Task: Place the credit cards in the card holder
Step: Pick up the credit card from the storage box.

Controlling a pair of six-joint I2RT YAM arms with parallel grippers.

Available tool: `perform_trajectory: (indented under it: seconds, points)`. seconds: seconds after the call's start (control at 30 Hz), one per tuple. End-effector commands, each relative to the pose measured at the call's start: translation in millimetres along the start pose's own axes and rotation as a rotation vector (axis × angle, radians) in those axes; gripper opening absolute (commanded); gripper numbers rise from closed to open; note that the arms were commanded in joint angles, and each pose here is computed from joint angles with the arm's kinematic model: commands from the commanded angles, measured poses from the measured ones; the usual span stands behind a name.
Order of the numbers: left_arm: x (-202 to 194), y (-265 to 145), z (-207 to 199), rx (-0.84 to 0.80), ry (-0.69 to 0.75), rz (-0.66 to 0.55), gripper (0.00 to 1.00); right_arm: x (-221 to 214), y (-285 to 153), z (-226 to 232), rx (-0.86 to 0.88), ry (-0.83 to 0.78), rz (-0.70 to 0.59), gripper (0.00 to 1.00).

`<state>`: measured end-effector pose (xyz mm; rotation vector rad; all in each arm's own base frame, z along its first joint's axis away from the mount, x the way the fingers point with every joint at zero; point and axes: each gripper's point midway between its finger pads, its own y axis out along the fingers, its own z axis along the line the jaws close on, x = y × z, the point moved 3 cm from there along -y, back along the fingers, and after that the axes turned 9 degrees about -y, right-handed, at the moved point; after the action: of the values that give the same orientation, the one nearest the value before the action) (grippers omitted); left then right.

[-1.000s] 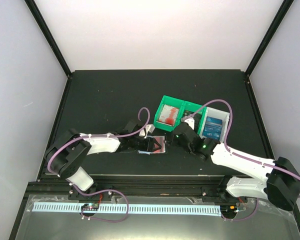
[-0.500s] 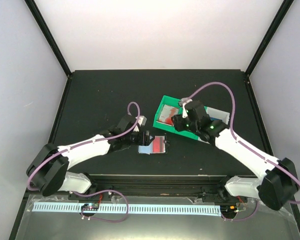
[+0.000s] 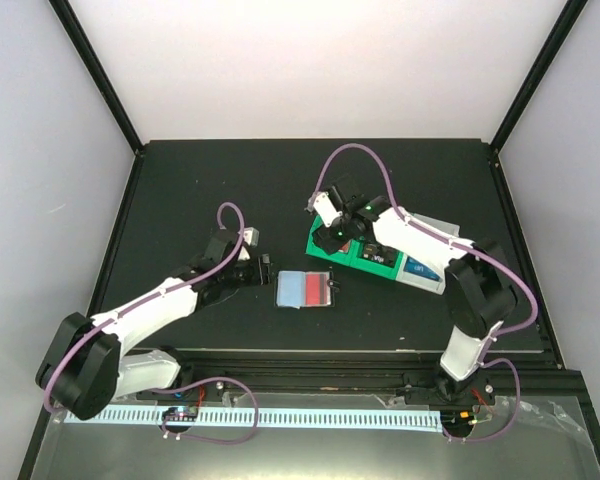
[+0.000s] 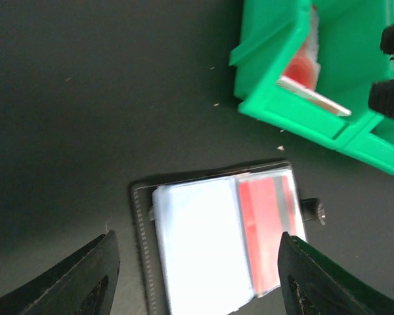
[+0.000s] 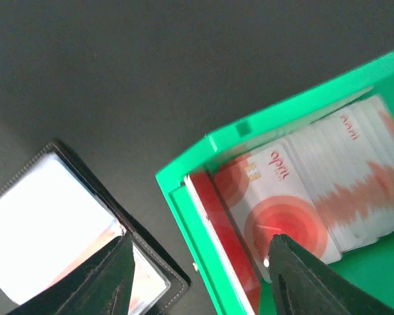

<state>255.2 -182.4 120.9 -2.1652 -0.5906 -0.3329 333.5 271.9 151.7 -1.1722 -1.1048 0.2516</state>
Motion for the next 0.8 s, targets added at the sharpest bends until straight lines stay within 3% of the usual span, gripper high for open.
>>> perform_trajectory:
  seconds: [0.0, 0.37, 0.77]
  points:
    - [-3, -6, 9, -0.011, -0.036, 0.020, 0.67, -17, 11, -1, 0.028, -0.110, 0.099, 0.60]
    - [-1, -8, 13, -0.003, -0.027, -0.002, 0.63, -21, 60, -10, 0.049, -0.097, 0.208, 0.62]
    - [-1, -9, 16, 0.006, -0.029, -0.016, 0.60, -41, 70, 5, 0.190, -0.067, 0.278, 0.59]
